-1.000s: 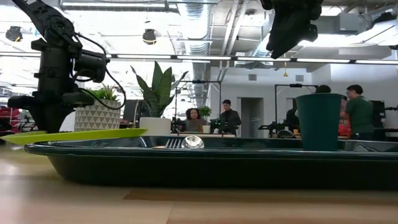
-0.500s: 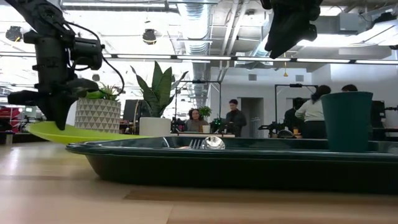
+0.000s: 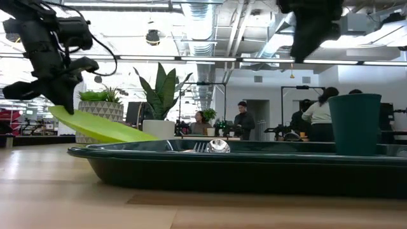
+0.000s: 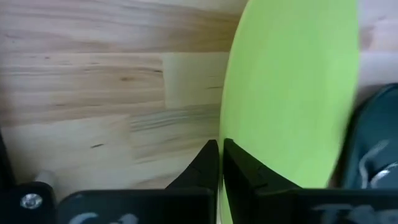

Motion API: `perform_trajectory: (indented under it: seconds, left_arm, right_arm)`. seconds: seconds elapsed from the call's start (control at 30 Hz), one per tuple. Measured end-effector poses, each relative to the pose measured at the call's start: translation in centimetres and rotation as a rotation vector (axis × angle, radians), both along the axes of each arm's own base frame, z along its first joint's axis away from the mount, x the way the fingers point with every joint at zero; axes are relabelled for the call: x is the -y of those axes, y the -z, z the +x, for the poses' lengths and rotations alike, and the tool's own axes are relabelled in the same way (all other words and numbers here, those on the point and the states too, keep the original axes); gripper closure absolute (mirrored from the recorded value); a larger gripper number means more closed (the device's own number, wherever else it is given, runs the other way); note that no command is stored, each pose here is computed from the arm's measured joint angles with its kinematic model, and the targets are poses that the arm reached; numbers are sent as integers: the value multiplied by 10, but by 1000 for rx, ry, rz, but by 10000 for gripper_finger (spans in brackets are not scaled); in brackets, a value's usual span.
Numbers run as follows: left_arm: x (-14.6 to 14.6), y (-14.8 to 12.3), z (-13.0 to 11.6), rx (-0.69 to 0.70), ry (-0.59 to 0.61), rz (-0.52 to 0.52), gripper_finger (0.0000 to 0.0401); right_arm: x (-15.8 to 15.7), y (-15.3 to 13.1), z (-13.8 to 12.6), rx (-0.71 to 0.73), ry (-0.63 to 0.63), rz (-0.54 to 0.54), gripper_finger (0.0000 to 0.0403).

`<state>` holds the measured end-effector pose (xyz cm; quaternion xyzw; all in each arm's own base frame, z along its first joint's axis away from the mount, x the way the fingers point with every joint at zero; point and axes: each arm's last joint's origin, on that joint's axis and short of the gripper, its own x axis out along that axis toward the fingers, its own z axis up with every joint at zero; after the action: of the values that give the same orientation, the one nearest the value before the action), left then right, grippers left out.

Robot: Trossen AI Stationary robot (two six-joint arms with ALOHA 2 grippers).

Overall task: Pick and place plate/cup/fork/spoon on tray
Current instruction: Put the green plate to the right of the orange white spoon on the black tray

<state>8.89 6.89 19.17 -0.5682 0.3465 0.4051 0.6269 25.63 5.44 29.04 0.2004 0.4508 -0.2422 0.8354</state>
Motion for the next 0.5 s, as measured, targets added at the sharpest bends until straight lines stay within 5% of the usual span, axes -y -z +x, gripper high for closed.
perform_trajectory:
  seconds: [0.3,0.5]
  left_arm:
    - [13,-13,-16,111,-88,68,399]
    - [20,-21,-24,215,-137,103,400]
  right_arm:
    - [-31,8,-33,-216,44,90,264]
    - [-58,10,-63,-338,201,160,310]
